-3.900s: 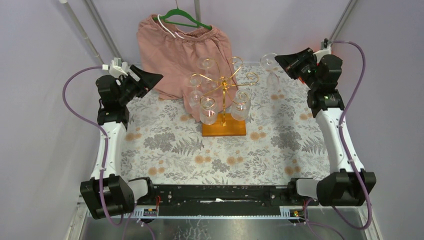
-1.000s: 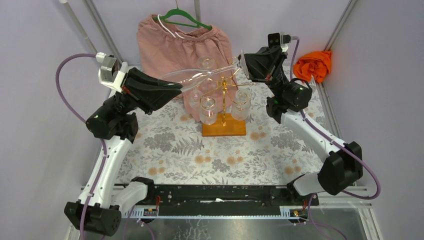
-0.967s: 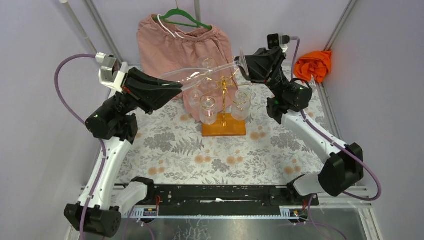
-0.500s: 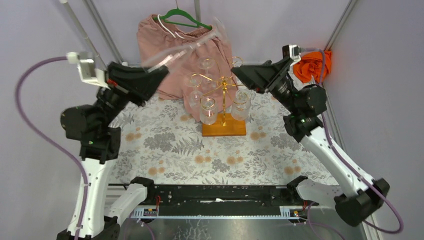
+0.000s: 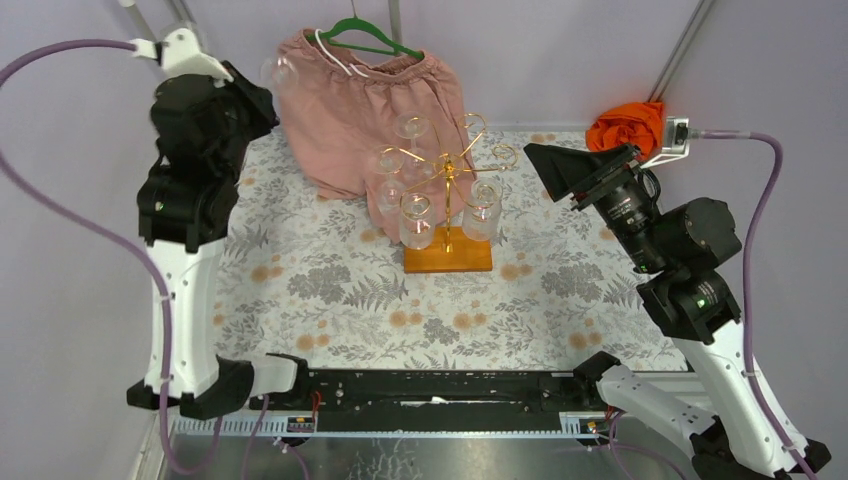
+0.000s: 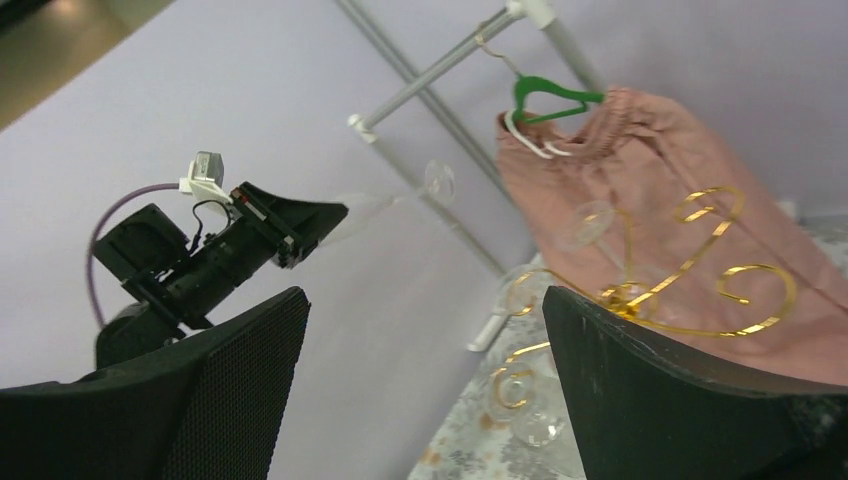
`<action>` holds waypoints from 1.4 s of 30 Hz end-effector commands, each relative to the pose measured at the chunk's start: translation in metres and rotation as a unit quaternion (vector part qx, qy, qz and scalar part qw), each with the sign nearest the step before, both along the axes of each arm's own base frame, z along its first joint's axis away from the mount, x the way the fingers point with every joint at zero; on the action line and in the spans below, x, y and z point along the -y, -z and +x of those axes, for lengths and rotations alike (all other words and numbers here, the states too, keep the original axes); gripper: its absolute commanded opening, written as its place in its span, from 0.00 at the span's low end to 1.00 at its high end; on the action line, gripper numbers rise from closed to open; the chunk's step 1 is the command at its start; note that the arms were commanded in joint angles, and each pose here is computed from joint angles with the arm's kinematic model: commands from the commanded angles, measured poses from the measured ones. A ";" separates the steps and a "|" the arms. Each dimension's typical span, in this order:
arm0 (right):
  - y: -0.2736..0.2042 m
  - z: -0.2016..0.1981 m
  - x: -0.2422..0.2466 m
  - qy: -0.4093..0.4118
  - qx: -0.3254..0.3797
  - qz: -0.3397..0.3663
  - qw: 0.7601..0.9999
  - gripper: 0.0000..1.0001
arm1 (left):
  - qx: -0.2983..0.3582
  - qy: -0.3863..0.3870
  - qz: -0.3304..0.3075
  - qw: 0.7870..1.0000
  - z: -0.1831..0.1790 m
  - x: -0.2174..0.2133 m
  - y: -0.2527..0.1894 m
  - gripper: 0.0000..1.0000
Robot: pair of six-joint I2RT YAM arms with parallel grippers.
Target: Take the wine glass off the wine glass rack
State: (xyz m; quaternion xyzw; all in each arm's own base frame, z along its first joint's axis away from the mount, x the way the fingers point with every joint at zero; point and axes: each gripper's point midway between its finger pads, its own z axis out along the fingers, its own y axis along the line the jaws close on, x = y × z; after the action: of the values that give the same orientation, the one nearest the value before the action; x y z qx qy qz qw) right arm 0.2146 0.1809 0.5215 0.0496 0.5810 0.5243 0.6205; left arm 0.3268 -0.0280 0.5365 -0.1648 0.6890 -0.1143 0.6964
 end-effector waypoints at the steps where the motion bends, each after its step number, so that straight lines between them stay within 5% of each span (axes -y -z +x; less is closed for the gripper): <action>1: 0.019 0.019 0.014 0.066 -0.027 -0.055 0.996 0.97 | -0.157 -0.050 0.051 0.985 0.001 -0.021 0.073 0.00; 9: 0.032 0.034 0.004 0.063 -0.055 -0.074 0.994 0.97 | -0.280 0.069 0.024 0.957 0.030 0.024 0.161 0.00; 23: 0.058 0.057 -0.004 0.076 -0.105 -0.101 0.986 0.97 | -0.451 0.065 0.022 0.890 0.062 0.006 0.292 0.00; 42: 0.079 0.068 -0.023 0.050 -0.127 -0.104 0.985 0.97 | -0.528 0.057 0.034 0.847 0.064 -0.006 0.360 0.00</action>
State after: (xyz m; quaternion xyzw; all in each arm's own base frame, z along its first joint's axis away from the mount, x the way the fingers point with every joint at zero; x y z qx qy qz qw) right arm 0.2832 0.1983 0.4334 0.0857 0.7148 0.4031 0.5650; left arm 0.3902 -0.0237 0.1873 -0.1468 0.9611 -0.0265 0.2326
